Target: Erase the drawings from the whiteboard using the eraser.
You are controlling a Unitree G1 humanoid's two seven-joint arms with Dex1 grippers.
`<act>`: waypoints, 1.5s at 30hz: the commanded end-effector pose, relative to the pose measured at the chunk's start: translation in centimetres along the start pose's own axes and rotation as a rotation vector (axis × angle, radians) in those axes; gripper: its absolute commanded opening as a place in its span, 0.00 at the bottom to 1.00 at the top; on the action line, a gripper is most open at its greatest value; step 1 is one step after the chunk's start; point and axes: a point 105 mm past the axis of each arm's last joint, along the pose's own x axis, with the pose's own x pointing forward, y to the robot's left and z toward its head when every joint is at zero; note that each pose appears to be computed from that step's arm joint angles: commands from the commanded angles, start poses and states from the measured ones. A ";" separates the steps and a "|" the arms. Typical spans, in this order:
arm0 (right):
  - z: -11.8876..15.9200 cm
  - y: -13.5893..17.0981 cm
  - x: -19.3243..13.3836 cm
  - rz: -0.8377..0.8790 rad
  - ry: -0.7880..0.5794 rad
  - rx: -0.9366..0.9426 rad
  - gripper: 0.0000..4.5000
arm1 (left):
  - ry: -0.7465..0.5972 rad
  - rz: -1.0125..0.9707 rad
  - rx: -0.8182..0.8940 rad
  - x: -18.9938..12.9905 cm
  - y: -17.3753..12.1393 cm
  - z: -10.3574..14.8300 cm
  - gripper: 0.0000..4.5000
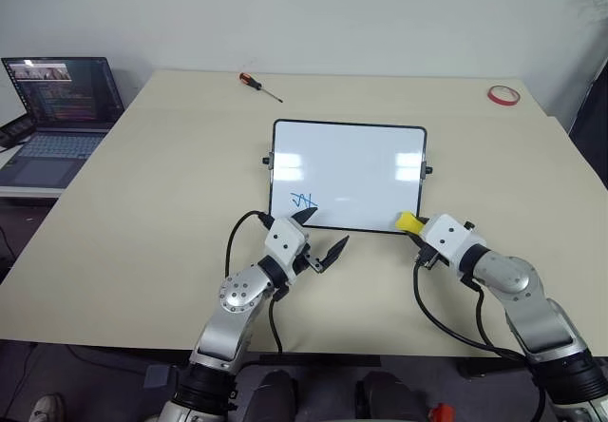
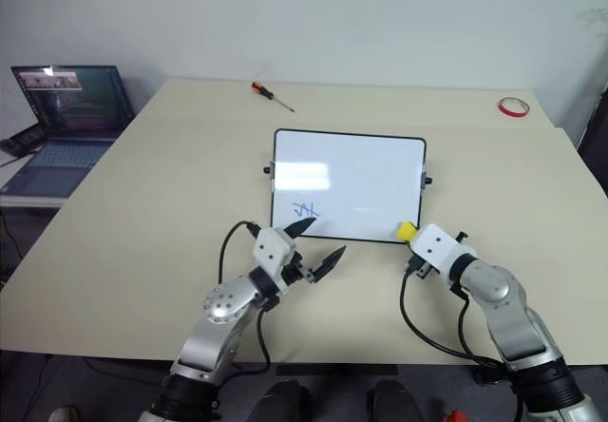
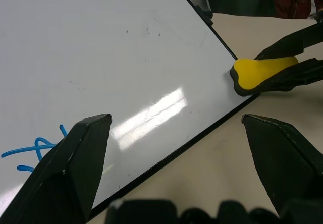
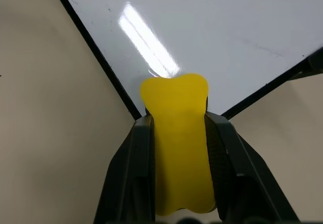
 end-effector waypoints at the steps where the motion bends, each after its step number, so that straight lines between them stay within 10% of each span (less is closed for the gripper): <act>1: 1.3 -0.7 -0.7 -0.028 -0.062 0.084 0.24 | -0.040 -0.007 0.024 0.2 0.1 1.0 1.00; 8: 5.3 -0.6 -2.8 -0.089 -0.272 0.237 0.24 | -0.055 0.064 0.057 -1.0 1.0 1.5 1.00; 45: 8.7 2.7 1.8 0.037 -0.412 0.207 0.24 | 0.047 0.474 0.008 -6.6 4.4 -0.5 1.00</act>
